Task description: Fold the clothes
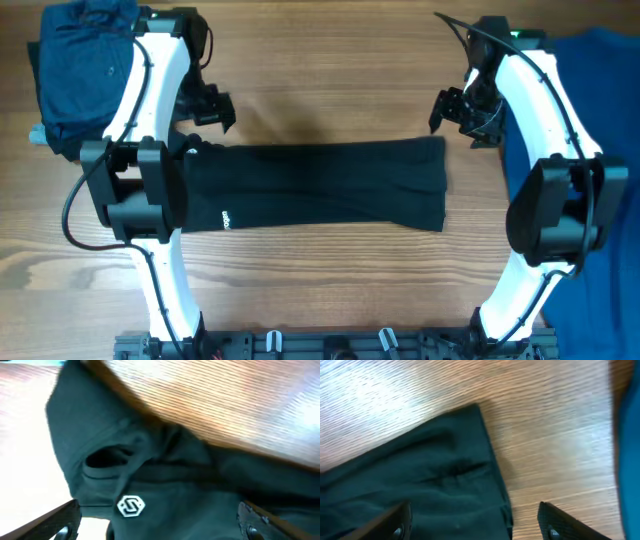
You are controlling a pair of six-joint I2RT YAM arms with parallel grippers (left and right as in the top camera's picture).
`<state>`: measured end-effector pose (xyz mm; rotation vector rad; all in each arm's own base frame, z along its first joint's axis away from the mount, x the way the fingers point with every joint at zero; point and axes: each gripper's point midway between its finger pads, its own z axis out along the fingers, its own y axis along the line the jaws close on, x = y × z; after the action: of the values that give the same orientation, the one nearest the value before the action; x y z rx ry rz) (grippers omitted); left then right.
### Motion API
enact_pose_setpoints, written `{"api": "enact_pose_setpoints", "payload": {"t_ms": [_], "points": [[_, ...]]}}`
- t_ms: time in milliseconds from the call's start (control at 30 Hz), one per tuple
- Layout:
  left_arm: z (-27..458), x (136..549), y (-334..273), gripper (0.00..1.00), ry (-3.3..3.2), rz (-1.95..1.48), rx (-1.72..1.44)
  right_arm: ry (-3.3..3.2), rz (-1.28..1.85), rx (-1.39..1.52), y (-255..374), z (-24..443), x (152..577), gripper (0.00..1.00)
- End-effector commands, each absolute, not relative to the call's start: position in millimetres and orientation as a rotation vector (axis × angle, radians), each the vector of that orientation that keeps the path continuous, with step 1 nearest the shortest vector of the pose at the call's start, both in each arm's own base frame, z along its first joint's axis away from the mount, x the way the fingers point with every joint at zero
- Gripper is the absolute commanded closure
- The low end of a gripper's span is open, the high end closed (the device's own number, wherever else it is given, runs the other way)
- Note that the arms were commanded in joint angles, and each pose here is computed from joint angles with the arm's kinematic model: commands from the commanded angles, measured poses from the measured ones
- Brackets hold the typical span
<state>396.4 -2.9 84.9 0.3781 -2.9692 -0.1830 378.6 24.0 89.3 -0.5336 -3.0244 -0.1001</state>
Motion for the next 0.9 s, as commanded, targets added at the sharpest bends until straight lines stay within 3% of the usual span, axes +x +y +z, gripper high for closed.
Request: {"api": "enact_pose_setpoints", "payload": {"t_ms": [0,233,300,533,600,867], "points": [[92.9,391.0,-16.4,0.04,-2.979,-0.072,0.284,-3.058,-0.165,-0.452,36.7,98.8,381.1,0.18],[67.0,365.6,-23.8,0.09,-2.875,-0.012,0.252,-3.068,-0.166,-0.410,38.3,98.8,381.7,0.18],[60.9,357.2,-29.4,0.16,-2.839,0.031,0.256,-3.069,-0.167,-0.410,38.3,98.8,381.9,0.18],[60.8,354.2,-37.9,0.64,-2.823,0.104,0.235,-3.075,-0.169,-0.411,38.4,98.8,383.6,0.18],[61.1,353.2,-37.8,0.94,-2.818,0.103,0.235,-3.076,-0.168,-0.410,38.3,98.8,383.7,0.18],[75.7,322.2,-23.8,0.96,-2.684,-0.059,0.386,-3.072,-0.168,-0.412,38.4,98.8,382.8,0.18]]}}
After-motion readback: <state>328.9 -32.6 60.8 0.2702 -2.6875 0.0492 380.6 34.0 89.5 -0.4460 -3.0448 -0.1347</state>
